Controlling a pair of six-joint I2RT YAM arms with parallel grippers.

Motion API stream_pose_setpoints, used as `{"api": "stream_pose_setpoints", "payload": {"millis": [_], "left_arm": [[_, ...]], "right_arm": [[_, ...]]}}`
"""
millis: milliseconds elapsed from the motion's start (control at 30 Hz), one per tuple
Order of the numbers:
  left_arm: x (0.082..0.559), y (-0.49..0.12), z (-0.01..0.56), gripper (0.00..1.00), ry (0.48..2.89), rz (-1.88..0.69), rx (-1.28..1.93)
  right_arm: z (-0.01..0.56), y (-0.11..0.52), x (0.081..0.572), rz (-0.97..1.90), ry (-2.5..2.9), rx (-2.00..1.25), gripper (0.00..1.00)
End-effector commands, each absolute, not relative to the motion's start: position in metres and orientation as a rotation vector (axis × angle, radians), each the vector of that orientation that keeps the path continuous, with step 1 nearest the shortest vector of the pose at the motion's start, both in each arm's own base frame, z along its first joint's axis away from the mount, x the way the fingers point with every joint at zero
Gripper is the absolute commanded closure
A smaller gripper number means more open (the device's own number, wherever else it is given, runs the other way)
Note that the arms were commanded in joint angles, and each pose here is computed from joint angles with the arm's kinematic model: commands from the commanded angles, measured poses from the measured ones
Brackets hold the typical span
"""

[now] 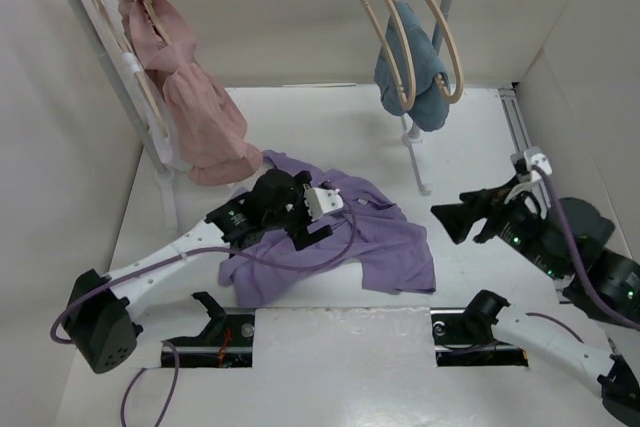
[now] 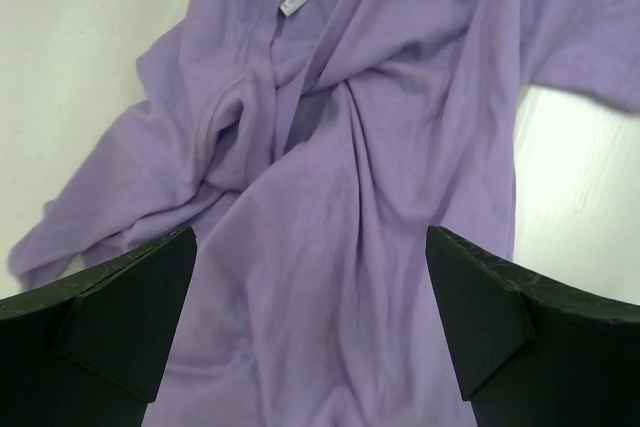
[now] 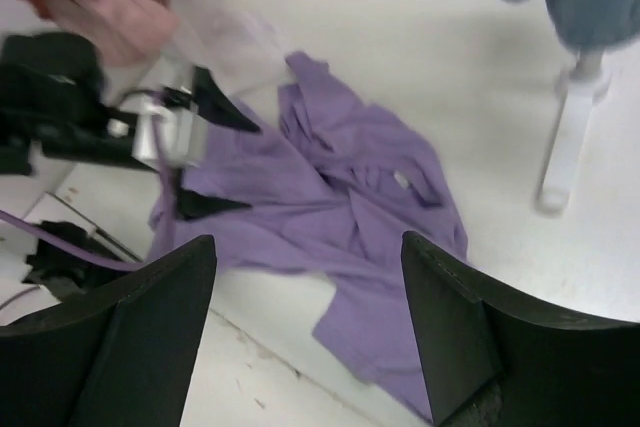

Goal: Place the t-shirt on the hanger
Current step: Grab a hanger with the right arm

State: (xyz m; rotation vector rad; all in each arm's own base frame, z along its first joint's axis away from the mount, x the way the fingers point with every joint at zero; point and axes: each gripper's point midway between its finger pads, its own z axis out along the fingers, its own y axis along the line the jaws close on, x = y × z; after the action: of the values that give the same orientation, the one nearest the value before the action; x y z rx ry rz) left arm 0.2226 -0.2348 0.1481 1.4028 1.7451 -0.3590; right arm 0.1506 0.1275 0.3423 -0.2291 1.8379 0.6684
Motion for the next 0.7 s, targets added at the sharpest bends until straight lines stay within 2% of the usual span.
{"api": "stream_pose_setpoints", "payload": {"millis": [0,33,133,167,233,400,467,667], "left_arm": [[0.241,-0.261,0.171,0.03,1.718,-0.436,1.203],[0.245,-0.263,0.173,0.03,1.731,-0.44,1.158],[0.246,-0.276,0.18,0.03,1.725,-0.474,1.063],[0.243,-0.281,0.177,0.03,1.755,-0.512,1.03],[0.247,-0.284,0.177,0.03,1.765,-0.527,0.982],[0.261,-0.267,0.157,0.03,1.791,-0.402,0.91],[0.262,-0.265,0.155,0.03,1.771,-0.378,0.943],[0.252,-0.264,0.151,0.03,1.77,-0.417,0.954]], "right_arm": [[0.374,0.15,0.161,0.656,1.809,-0.376,0.21],[0.401,0.153,0.164,0.665,1.764,-0.376,0.21],[0.428,0.181,0.189,0.671,1.752,-0.392,0.21],[0.462,0.181,0.19,0.692,1.671,-0.38,0.2],[0.481,0.191,0.218,0.617,1.656,-0.352,0.17],[0.543,0.199,0.273,0.517,1.531,-0.27,0.16],[0.545,0.215,0.299,0.532,1.518,-0.281,0.16],[0.561,0.203,0.351,0.422,1.441,-0.177,0.17]]}}
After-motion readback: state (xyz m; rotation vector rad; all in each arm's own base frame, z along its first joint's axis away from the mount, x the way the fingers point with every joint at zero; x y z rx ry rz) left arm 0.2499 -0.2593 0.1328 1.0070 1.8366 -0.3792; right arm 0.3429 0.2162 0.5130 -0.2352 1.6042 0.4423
